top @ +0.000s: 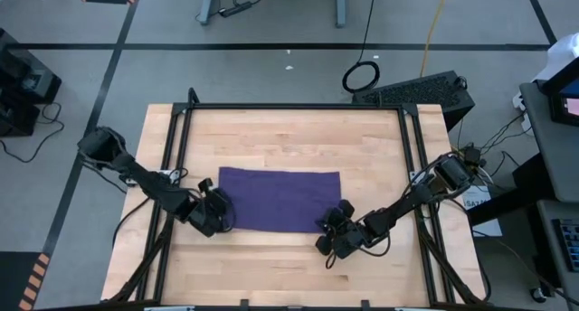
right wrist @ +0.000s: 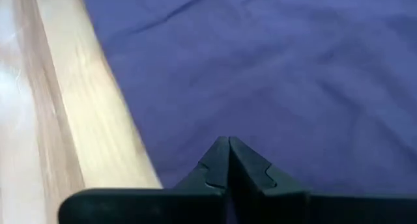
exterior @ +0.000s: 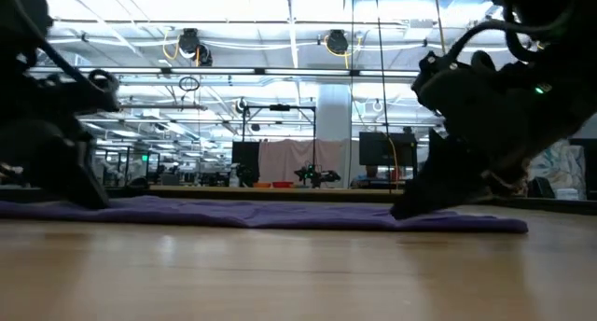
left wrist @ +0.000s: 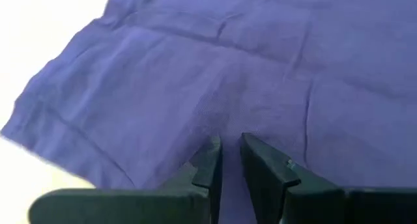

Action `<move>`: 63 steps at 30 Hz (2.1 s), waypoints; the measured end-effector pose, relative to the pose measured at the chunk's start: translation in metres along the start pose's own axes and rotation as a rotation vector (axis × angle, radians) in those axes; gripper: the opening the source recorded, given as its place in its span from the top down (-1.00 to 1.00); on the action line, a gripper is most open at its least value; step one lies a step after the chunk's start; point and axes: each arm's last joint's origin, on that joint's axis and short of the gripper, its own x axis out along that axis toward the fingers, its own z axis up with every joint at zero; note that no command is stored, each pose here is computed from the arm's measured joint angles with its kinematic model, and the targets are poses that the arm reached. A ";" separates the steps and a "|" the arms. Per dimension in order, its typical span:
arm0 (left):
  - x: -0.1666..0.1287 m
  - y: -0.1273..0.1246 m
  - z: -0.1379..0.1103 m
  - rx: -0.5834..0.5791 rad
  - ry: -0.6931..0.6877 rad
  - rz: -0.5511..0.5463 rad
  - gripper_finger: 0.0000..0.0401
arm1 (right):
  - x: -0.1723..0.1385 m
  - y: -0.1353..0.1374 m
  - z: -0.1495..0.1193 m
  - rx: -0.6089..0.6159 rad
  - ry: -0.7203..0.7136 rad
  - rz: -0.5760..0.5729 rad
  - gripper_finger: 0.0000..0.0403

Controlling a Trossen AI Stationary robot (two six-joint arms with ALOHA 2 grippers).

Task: Roll towel
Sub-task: Roll the purple towel

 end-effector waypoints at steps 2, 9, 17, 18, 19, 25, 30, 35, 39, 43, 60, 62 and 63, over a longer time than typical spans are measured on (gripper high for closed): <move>0.007 0.004 0.002 0.001 -0.001 0.049 0.66 | 0.003 0.001 -0.007 0.038 -0.006 0.001 1.00; 0.020 0.021 0.012 0.057 -0.031 0.215 0.66 | 0.011 0.014 -0.028 0.108 -0.058 0.087 1.00; 0.027 0.034 0.029 0.130 0.008 0.235 0.66 | 0.004 0.049 -0.017 0.024 -0.088 0.161 1.00; 0.026 0.033 0.033 0.131 0.005 0.219 0.66 | 0.003 0.053 -0.011 0.002 -0.099 0.162 1.00; 0.025 0.032 0.038 0.133 -0.001 0.206 0.66 | 0.003 0.055 -0.006 -0.021 -0.108 0.155 1.00; 0.006 0.021 0.069 0.106 -0.068 0.053 0.66 | 0.000 0.059 0.025 -0.185 -0.100 0.112 1.00; -0.013 0.008 0.079 0.026 -0.078 -0.163 0.66 | -0.014 0.058 0.056 -0.320 -0.033 0.135 1.00; -0.020 -0.002 0.066 -0.090 -0.002 -0.270 0.66 | -0.023 0.046 0.070 -0.402 0.003 0.079 1.00; -0.021 -0.012 0.049 -0.145 0.068 -0.294 0.66 | -0.022 0.034 0.070 -0.433 0.087 0.018 1.00; -0.019 -0.019 0.036 -0.139 0.114 -0.288 0.66 | -0.020 0.022 0.067 -0.414 0.188 -0.044 1.00; 0.013 -0.006 0.031 0.087 0.112 -0.007 0.66 | -0.032 0.023 0.018 -0.123 0.265 -0.059 1.00; 0.016 -0.001 0.033 0.118 0.102 0.041 0.66 | -0.031 0.025 0.009 -0.100 0.271 -0.064 1.00; 0.018 0.002 0.035 0.133 0.100 0.057 0.66 | -0.031 0.026 0.004 -0.094 0.276 -0.067 1.00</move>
